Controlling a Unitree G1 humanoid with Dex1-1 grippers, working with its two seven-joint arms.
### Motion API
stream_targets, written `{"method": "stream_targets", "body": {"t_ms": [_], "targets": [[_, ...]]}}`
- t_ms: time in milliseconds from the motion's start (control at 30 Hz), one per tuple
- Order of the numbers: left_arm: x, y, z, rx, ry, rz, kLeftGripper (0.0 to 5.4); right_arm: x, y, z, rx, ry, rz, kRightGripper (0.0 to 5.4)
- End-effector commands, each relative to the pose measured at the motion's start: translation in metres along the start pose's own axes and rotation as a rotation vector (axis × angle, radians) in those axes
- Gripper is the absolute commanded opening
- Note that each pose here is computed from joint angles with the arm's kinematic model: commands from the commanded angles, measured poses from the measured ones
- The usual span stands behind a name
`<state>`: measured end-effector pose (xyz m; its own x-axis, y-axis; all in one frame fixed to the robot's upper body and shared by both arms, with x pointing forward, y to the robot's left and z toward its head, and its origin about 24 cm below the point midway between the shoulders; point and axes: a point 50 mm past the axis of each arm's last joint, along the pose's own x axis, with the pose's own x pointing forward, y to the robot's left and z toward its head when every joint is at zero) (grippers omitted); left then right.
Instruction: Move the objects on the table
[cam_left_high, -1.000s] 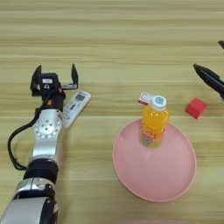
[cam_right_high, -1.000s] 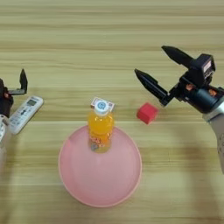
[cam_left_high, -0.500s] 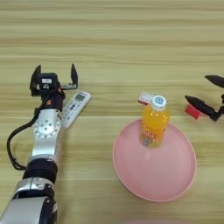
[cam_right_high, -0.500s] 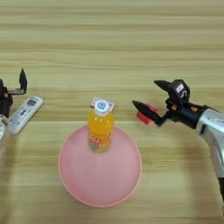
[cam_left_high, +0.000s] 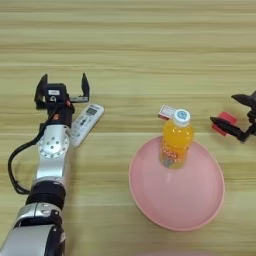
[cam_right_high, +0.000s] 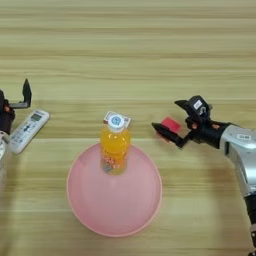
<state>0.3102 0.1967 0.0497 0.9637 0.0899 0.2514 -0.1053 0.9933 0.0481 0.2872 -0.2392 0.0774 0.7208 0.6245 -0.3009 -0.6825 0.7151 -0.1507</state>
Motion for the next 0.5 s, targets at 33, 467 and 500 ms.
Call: {"method": "stream_targets", "body": {"t_ms": [33,467,500], "targets": [[0.002,0.002,0.002,0.009,-0.01,-0.001,5.4,0.006,0.0,-0.004,0.005,0.034,0.013,5.39],[0.001,0.005,0.005,0.01,-0.022,-0.002,5.4,0.016,-0.003,-0.018,0.04,0.106,0.002,4.62],[0.001,0.006,0.006,0.01,-0.023,-0.002,5.4,0.016,-0.003,-0.018,0.041,0.109,0.0,4.5]]}}
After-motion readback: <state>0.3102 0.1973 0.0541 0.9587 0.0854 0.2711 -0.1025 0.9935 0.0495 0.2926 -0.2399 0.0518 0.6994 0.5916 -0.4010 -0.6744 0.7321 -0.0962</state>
